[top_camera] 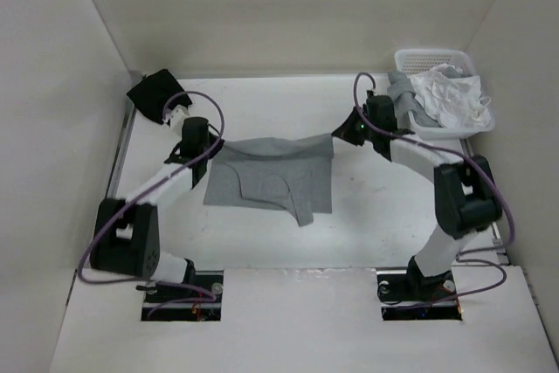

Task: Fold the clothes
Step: Fold the tank top

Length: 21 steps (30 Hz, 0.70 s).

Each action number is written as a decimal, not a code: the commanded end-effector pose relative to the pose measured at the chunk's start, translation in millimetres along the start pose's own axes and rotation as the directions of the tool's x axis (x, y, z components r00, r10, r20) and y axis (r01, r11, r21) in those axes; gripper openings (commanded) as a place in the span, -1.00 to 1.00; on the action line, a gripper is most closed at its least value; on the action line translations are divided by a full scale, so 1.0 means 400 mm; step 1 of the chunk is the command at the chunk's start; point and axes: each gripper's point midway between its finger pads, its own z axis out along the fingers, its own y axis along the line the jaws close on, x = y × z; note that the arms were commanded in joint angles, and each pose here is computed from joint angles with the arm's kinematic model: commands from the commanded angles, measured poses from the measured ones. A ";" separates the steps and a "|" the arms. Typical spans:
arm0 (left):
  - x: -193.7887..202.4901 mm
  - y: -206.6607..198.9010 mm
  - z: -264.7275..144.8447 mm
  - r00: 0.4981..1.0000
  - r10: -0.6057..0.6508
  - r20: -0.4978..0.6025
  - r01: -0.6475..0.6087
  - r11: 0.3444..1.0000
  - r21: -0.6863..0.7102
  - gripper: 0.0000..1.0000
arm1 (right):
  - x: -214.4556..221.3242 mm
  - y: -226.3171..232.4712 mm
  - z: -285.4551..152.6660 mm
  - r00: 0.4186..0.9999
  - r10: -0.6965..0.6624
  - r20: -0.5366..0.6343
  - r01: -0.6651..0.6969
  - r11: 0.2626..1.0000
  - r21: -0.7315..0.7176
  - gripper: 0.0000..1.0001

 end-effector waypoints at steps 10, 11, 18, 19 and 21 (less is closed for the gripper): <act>-0.193 -0.186 0.170 0.982 -0.188 0.015 0.178 0.949 0.260 -1.00 | -0.258 0.117 0.057 0.991 -0.005 0.131 0.028 0.984 -0.176 -0.99; -0.175 -0.178 0.155 0.981 -0.193 0.007 0.184 0.945 0.269 -0.99 | -0.237 0.115 0.043 0.990 -0.016 0.138 0.039 0.985 -0.167 -0.98; -0.068 -0.052 0.018 0.972 -0.234 -0.029 0.233 0.931 0.282 -0.98 | -0.046 0.079 -0.042 0.989 -0.037 0.141 0.056 0.990 -0.129 -0.98; -0.061 -0.039 0.004 0.972 -0.234 -0.027 0.232 0.931 0.282 -0.98 | -0.030 0.074 -0.049 0.990 -0.037 0.139 0.055 0.990 -0.127 -0.98; -0.053 -0.011 -0.031 0.974 -0.228 -0.020 0.224 0.932 0.286 -0.97 | 0.012 0.057 -0.064 0.991 -0.036 0.131 0.052 0.992 -0.116 -0.97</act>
